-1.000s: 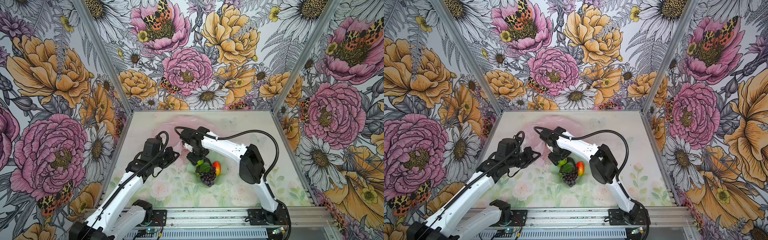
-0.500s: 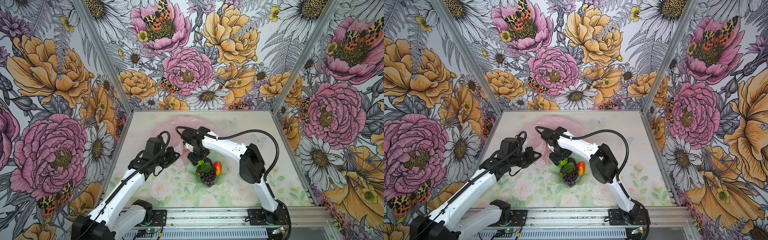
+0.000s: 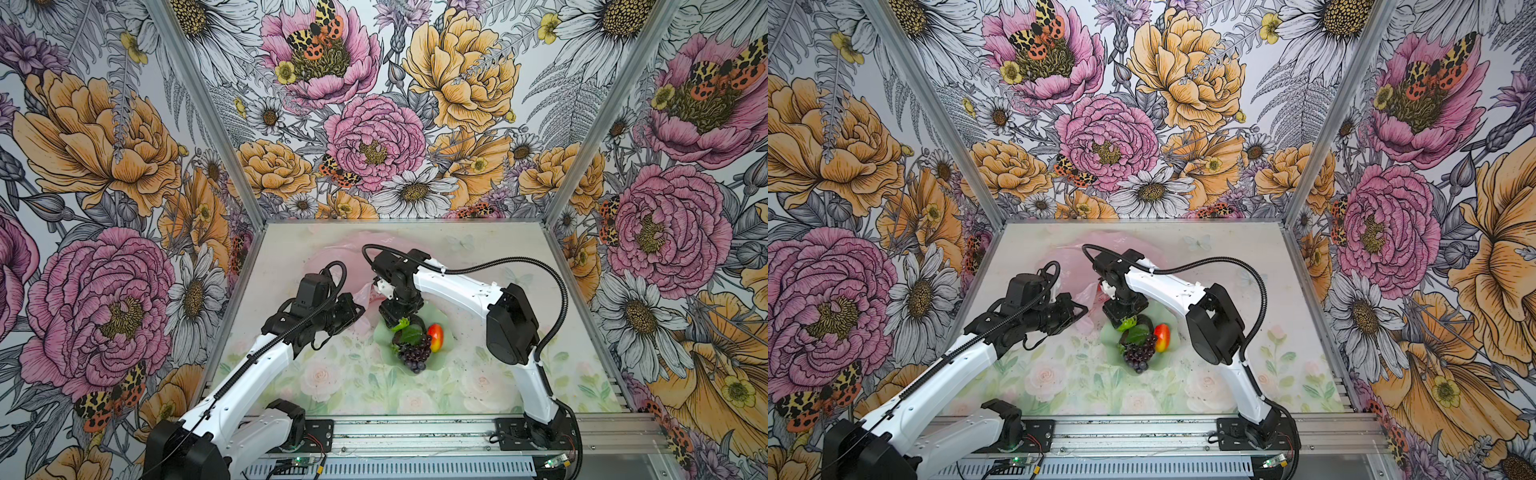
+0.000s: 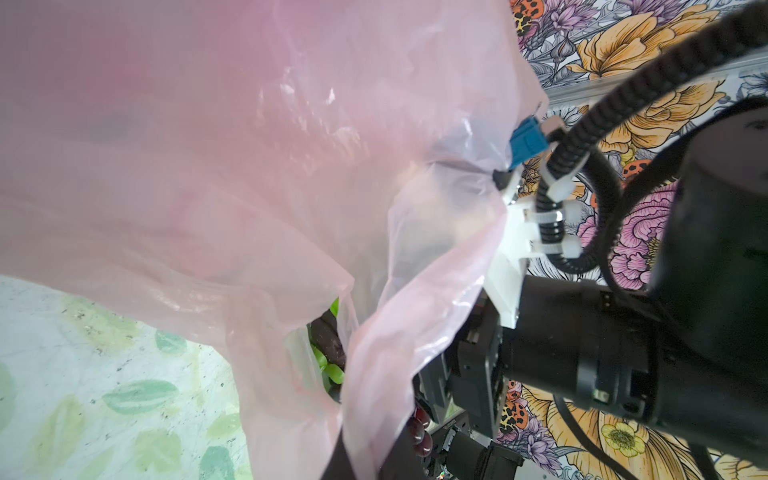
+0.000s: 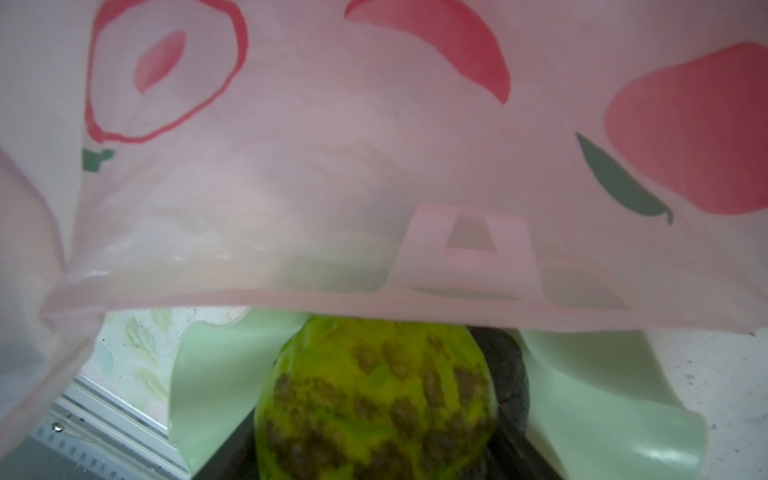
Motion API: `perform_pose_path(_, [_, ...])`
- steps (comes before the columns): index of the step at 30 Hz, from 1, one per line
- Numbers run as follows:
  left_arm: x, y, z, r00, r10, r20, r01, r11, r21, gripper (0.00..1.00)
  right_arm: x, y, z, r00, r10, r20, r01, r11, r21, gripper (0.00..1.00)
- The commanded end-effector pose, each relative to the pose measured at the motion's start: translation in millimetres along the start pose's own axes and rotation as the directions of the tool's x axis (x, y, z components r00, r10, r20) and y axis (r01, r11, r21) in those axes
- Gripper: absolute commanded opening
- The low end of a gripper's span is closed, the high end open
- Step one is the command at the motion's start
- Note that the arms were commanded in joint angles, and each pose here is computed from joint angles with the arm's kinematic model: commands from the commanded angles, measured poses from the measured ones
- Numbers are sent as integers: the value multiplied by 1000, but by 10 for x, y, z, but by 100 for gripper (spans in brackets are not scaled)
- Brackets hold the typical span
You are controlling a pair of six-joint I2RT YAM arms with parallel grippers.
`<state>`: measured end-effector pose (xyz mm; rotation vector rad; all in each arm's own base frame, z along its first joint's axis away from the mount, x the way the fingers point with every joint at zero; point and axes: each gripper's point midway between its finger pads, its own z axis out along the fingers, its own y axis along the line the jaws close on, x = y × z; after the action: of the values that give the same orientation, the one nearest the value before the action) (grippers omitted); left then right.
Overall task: Place the fruits into the plastic bag
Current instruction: 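Lift the green fruit with the right gripper toward the bag mouth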
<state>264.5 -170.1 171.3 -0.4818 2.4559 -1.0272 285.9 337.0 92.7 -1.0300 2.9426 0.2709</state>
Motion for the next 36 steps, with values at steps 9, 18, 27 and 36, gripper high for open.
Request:
perform_pose_path(9, [-129,-237,33,999,27,45,-28,999,27,0,-144,-111,-485,978,146,151,-118,976,-181,57])
perform_pose_path(18, [-109,-261,72,999,33,38,-34,999,26,0,-182,-316,-732,909,371,187,-278,877,-391,56])
perform_pose_path(27, [-105,-279,96,999,36,30,-37,999,31,0,-113,-634,-896,797,575,186,-407,738,-539,56])
perform_pose_path(36, [-112,-344,98,998,54,24,-55,998,43,0,-50,-839,-1028,652,736,180,-478,585,-655,56])
